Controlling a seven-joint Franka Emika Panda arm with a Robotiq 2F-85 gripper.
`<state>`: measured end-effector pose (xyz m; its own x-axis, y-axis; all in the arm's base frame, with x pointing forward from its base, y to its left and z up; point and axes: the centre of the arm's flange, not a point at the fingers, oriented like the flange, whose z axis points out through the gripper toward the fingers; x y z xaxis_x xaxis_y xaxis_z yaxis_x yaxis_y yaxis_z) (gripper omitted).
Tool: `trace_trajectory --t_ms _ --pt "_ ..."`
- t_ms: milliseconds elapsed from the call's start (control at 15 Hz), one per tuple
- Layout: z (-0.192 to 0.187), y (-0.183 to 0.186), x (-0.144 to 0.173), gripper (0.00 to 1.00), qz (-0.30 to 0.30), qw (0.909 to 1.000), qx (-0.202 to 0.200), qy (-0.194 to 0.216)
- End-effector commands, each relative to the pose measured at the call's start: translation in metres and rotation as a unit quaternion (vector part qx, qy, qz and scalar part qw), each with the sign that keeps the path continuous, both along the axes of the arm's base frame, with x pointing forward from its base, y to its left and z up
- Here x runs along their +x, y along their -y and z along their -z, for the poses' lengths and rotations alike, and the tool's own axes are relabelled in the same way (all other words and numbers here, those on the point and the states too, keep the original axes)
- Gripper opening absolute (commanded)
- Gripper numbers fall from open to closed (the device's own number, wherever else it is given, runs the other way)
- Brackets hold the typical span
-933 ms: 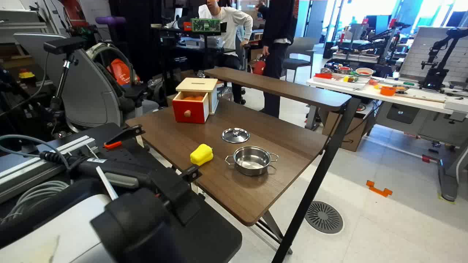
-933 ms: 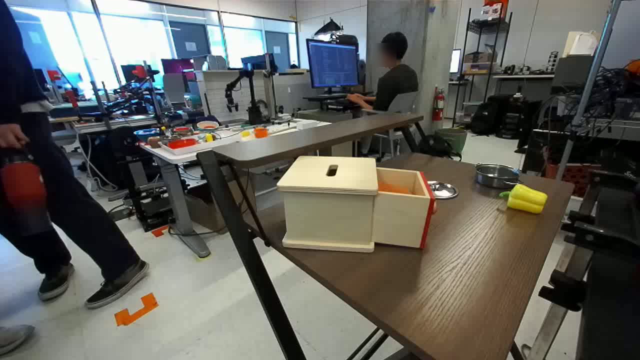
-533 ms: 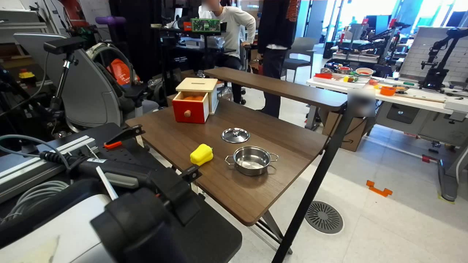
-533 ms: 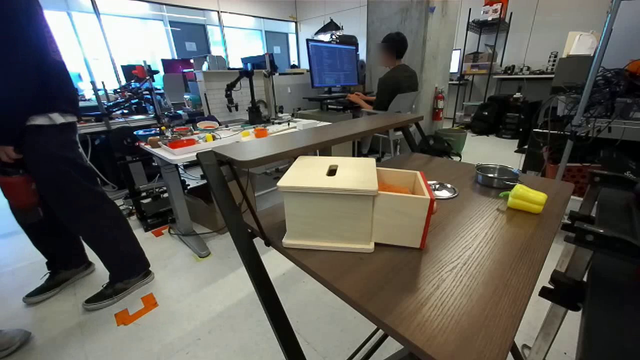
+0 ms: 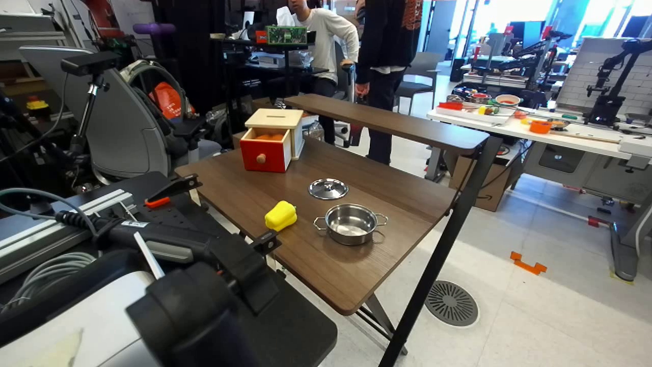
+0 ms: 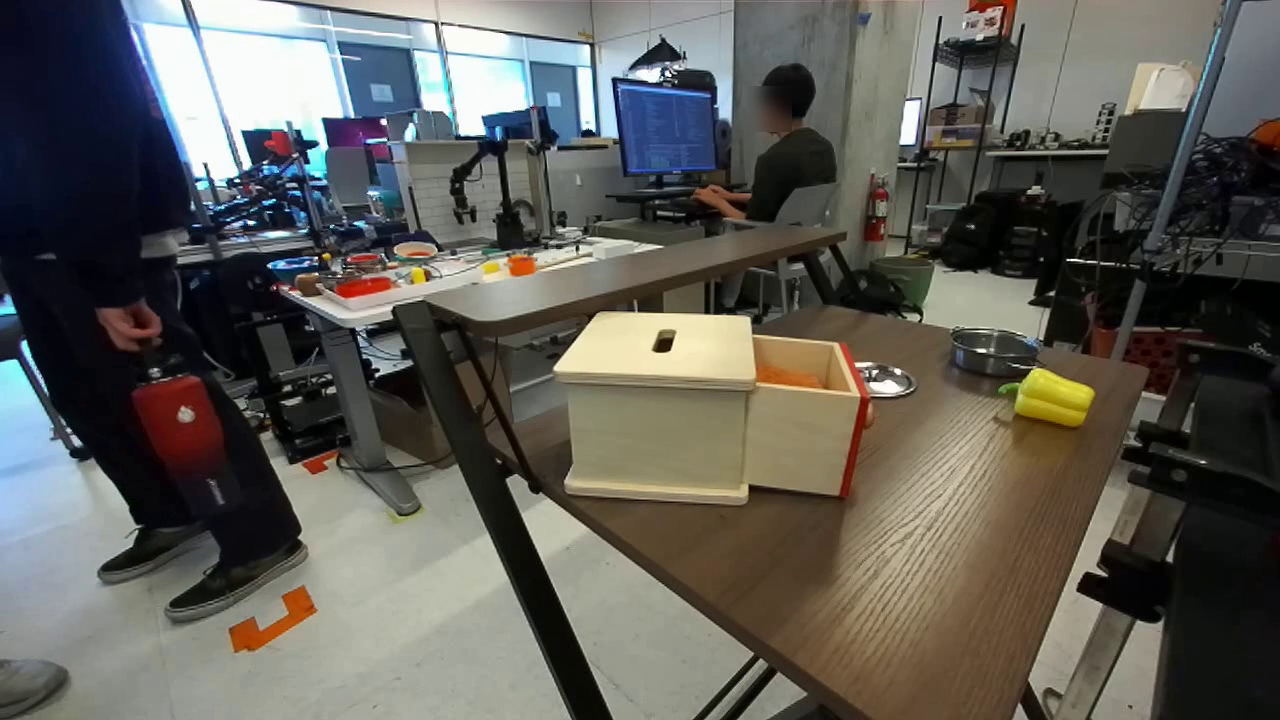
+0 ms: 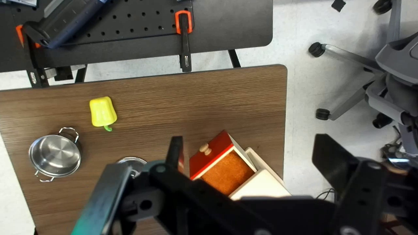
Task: Close the chest drawer
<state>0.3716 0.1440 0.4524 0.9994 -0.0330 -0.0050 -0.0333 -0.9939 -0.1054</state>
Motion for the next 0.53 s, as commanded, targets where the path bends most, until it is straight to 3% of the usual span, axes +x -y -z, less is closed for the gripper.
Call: trace_trajectory --t_ms 0,267,467 --pt "0.031 -0.021 0.028 1.0 -0.014 0.9974 -0.035 0.062" --pt "0.081 -0.044 0.06 1.0 -0.073 0.988 -0.056 0.124" --pt "0.12 -0.046 0.087 1.0 -0.113 0.9823 -0.053 0.14"
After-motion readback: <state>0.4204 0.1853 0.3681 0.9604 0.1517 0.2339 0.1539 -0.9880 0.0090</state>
